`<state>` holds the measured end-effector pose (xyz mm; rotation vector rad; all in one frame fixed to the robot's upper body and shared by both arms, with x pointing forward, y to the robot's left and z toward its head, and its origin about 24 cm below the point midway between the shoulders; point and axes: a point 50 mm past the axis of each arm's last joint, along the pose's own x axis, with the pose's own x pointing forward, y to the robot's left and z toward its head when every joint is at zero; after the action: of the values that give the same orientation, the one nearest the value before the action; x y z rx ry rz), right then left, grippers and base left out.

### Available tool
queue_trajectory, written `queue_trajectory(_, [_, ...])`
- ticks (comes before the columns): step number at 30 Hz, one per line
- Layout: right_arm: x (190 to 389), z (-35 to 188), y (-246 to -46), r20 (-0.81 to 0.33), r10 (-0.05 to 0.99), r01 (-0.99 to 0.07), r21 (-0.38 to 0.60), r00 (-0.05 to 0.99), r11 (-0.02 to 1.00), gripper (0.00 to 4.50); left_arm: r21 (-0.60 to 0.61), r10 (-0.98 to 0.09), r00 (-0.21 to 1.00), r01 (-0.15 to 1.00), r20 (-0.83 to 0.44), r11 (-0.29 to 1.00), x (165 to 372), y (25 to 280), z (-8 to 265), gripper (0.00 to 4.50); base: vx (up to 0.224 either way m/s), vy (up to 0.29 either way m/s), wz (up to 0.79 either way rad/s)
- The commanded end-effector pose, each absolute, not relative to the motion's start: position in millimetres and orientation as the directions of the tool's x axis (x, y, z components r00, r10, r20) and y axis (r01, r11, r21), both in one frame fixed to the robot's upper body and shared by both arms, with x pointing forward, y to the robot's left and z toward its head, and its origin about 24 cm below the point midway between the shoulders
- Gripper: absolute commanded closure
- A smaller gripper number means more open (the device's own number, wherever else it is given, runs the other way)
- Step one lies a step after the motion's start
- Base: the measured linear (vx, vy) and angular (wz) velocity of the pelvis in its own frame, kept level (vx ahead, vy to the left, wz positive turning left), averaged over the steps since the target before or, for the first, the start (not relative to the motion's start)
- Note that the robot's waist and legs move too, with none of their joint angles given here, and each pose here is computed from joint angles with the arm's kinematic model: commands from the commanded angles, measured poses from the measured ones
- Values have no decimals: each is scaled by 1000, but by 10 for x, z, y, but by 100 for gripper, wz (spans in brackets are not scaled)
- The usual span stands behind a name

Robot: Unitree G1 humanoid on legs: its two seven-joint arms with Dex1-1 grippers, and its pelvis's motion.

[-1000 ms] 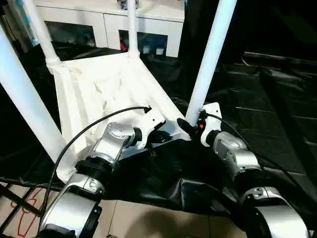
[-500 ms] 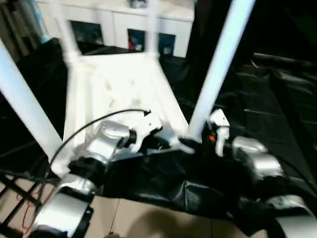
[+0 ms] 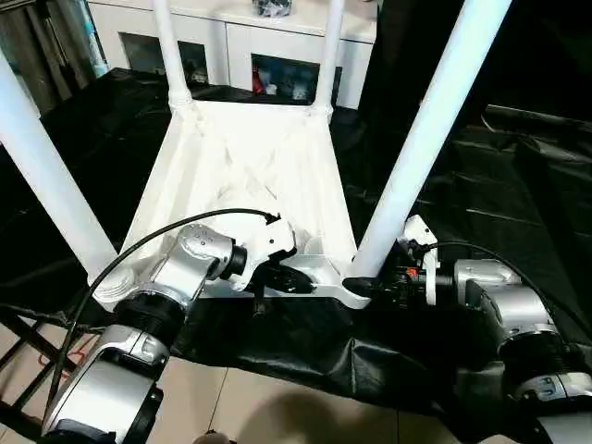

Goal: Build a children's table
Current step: Rotate leg to tighten

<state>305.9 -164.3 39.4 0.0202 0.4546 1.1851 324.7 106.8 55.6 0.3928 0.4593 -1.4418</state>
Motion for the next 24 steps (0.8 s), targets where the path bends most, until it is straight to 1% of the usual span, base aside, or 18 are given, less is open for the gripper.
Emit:
queue_trajectory(1, [2954, 341, -1336, -270, 951, -921, 313, 148, 232, 184, 13, -856, 107, 993, -505, 117, 3279, 956, 589, 450, 0, 0, 0])
queue_trajectory(5, [3025, 337, -1316, -254, 935, -895, 309, 248, 321, 187, 14, -858, 147, 987, -493, 161, 3304, 914, 594, 450, 0, 0, 0])
queue_trajectory(6, [3092, 313, -1307, -266, 903, -864, 294, 336, 408, 188, 22, -855, 176, 982, -488, 190, 3323, 884, 597, 450, 0, 0, 0])
queue_trajectory(7, [3101, 310, -1305, -267, 899, -859, 292, 348, 420, 188, 23, -855, 180, 981, -487, 193, 3325, 881, 597, 450, 0, 0, 0])
queue_trajectory(9, [3214, 255, -1289, -298, 815, -778, 262, 497, 570, 189, 32, -850, 227, 970, -475, 241, 3351, 808, 598, 450, 0, 0, 0])
queue_trajectory(12, [3292, 201, -1265, -321, 729, -697, 230, 604, 679, 190, 36, -846, 266, 959, -461, 282, 3368, 721, 597, 450, 0, 0, 0])
queue_trajectory(14, [3316, 163, -1213, -323, 690, -647, 244, 647, 722, 191, 37, -843, 294, 950, -451, 311, 3374, 641, 595, 450, 0, 0, 0])
queue_trajectory(19, [3387, 124, -1035, -319, 579, -536, 221, 750, 815, 192, 53, -832, 340, 934, -439, 354, 3359, 448, 580, 450, 0, 0, 0])
queue_trajectory(20, [3395, 133, -991, -304, 585, -533, 243, 752, 811, 136, 59, -831, 344, 933, -437, 355, 3352, 424, 577, 450, 0, 0, 0])
queue_trajectory(21, [3397, 140, -976, -295, 589, -534, 252, 752, 807, 122, 59, -832, 344, 933, -436, 355, 3350, 419, 577, 450, 0, 0, 0])
queue_trajectory(22, [3401, 143, -968, -291, 589, -532, 256, 754, 807, 122, 59, -832, 345, 933, -435, 356, 3348, 416, 577, 450, 0, 0, 0])
queue_trajectory(24, [3405, 164, -960, -273, 605, -545, 268, 748, 794, 105, 72, -835, 334, 938, -437, 338, 3338, 418, 573, 450, 0, 0, 0])
